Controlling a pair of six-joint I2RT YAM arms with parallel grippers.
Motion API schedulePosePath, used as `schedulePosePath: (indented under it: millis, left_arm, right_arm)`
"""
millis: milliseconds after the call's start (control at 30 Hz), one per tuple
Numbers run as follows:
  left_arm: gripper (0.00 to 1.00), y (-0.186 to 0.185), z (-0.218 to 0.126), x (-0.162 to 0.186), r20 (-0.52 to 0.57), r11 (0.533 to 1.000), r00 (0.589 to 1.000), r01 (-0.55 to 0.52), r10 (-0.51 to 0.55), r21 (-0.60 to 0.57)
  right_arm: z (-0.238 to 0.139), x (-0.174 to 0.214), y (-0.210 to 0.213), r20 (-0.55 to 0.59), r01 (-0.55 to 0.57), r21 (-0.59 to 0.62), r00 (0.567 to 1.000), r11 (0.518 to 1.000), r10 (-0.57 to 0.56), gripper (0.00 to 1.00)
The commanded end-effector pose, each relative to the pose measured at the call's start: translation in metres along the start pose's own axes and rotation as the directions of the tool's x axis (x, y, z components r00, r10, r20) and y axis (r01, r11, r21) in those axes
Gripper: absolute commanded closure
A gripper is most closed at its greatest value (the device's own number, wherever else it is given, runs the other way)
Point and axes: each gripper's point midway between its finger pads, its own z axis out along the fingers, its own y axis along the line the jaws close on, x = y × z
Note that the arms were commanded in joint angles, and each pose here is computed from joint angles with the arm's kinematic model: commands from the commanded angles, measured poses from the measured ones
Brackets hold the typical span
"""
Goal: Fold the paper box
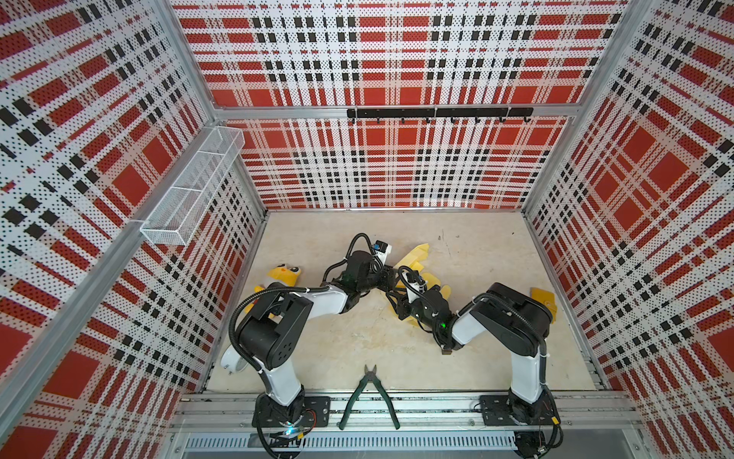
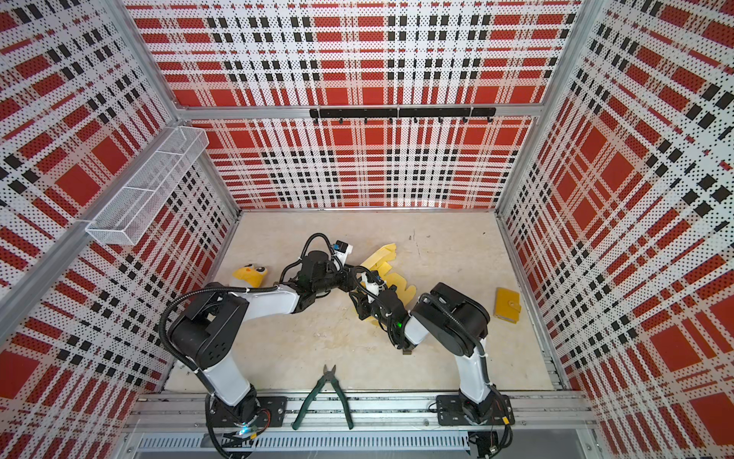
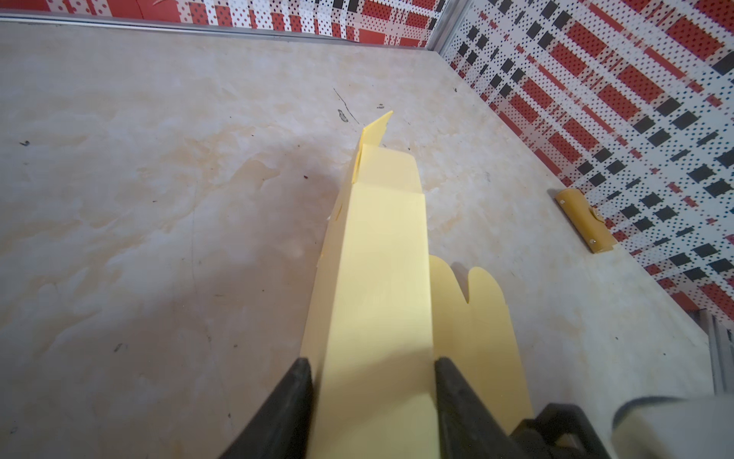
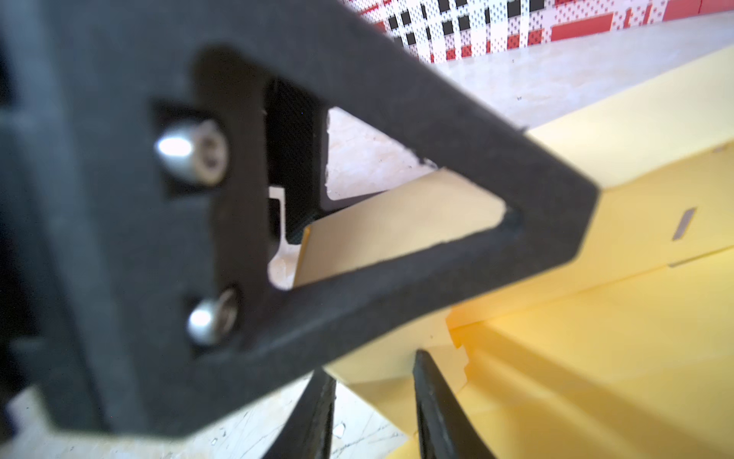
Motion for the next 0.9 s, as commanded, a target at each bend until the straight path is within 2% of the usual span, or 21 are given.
schedulePosePath:
  millis: [0, 267, 433, 567, 700, 867]
  left_arm:
    - [0.49, -0.011, 0.003, 0.022, -0.087, 0.995, 0.992, 0.091, -0.087, 0.046]
    - [0.49, -0.016, 0.005, 0.017, -0.096, 0.989, 0.987, 0.136, -0.130, 0.062]
    - [0.49, -0.014, 0.004, 0.018, -0.101, 0.985, 0.983, 0.161, -0.155, 0.055]
    - [0.45, -0.017, 0.002, 0.011, -0.094, 0.983, 0.982, 0.170, -0.164, 0.069]
    - [0.37, -0.017, -0.006, -0.007, -0.074, 0.981, 0.982, 0.177, -0.171, 0.082]
    - [0.36, -0.011, -0.030, -0.032, -0.078, 0.972, 0.975, 0.214, -0.207, 0.093]
  right_arm:
    - [-0.002, -0.027, 0.018, 0.138, 0.071, -0.086, 0.989, 0.994, -0.059, 0.64]
    - [0.008, -0.021, 0.024, 0.114, 0.127, -0.122, 0.987, 0.984, -0.113, 0.65]
    - [0.012, -0.018, 0.016, 0.106, 0.137, -0.104, 0.986, 0.985, -0.126, 0.75]
    - [0.013, -0.019, 0.008, 0.117, 0.139, -0.093, 0.985, 0.986, -0.128, 0.89]
    - [0.015, -0.020, 0.007, 0.108, 0.152, -0.095, 0.984, 0.984, -0.142, 0.90]
    - [0.013, -0.018, 0.008, 0.099, 0.151, -0.101, 0.985, 0.983, -0.142, 0.91]
